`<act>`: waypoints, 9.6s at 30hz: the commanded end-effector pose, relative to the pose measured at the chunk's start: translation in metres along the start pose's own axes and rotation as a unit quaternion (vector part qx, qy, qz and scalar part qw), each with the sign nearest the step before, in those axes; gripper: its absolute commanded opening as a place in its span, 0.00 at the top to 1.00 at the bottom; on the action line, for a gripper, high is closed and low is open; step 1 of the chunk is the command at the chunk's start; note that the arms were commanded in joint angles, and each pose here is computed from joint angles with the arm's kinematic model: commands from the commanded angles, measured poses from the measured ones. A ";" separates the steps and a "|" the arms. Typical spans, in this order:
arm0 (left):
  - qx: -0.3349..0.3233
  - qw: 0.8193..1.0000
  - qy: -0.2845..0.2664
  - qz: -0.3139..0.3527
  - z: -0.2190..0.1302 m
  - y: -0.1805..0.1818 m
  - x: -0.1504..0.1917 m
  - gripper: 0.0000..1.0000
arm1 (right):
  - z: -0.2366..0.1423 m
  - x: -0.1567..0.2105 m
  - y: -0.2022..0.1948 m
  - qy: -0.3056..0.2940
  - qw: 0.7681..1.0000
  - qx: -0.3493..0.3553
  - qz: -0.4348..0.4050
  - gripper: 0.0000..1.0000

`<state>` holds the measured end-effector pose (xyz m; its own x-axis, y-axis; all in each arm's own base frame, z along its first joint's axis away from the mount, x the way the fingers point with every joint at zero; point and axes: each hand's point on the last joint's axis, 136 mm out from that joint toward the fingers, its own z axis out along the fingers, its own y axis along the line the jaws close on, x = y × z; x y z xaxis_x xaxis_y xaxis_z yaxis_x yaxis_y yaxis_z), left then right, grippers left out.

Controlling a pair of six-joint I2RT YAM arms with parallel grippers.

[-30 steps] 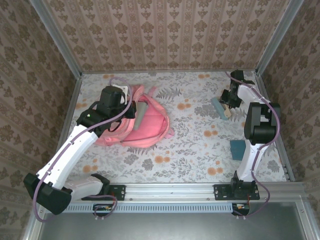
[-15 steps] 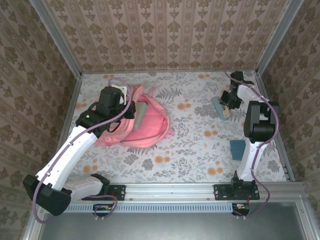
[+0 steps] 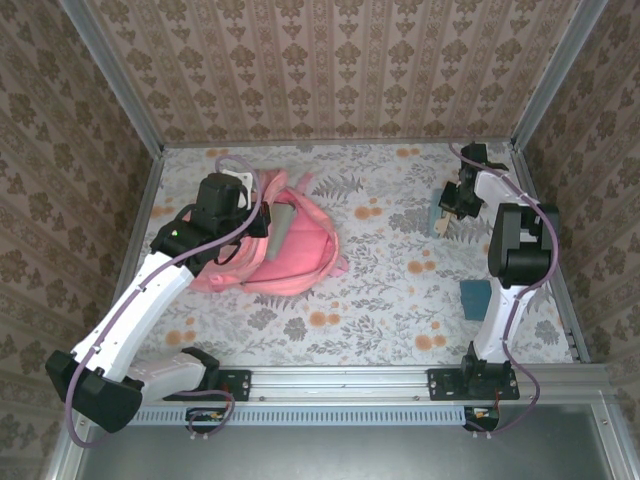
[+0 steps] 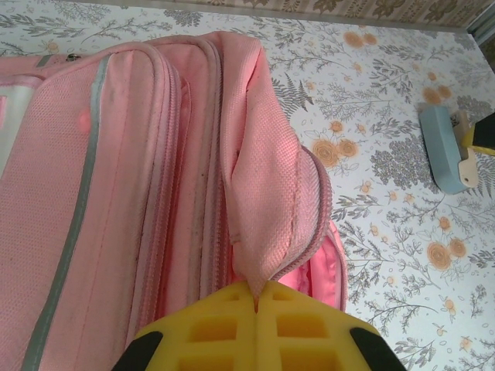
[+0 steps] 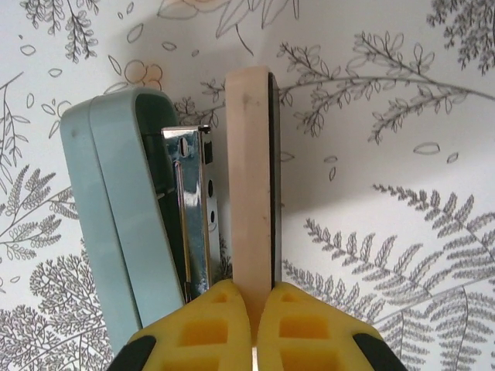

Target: Pack books, pencil case, and school supplies into a backpack

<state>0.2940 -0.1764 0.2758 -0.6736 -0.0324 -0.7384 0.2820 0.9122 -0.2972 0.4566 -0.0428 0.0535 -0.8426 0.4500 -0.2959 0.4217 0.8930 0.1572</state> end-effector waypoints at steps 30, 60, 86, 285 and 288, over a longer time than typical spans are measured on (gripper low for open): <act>0.066 0.997 -0.040 -0.006 0.004 -0.040 -0.033 1.00 | -0.109 0.169 0.306 0.066 0.949 -0.308 -0.030 1.00; 0.060 0.998 -0.033 0.000 -0.001 -0.035 -0.016 1.00 | -0.064 0.200 0.323 0.088 0.963 -0.249 -0.057 0.61; 0.064 0.997 -0.035 -0.007 -0.005 -0.035 -0.012 1.00 | -0.066 0.254 0.339 0.105 0.959 -0.245 -0.097 0.79; 0.055 0.997 -0.045 -0.033 -0.014 -0.018 -0.003 1.00 | -0.047 0.212 0.279 0.081 0.942 -0.165 -0.282 0.28; 0.057 0.997 -0.038 -0.028 -0.014 -0.020 -0.002 1.00 | -0.031 0.211 0.285 0.090 0.942 -0.155 -0.285 0.31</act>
<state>0.2767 -0.1906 0.2616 -0.6959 -0.0717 -0.7145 0.3036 0.8723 -0.3833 0.3887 0.3054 0.0704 -0.9566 -0.0823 -0.2795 -0.1747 0.9298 0.3241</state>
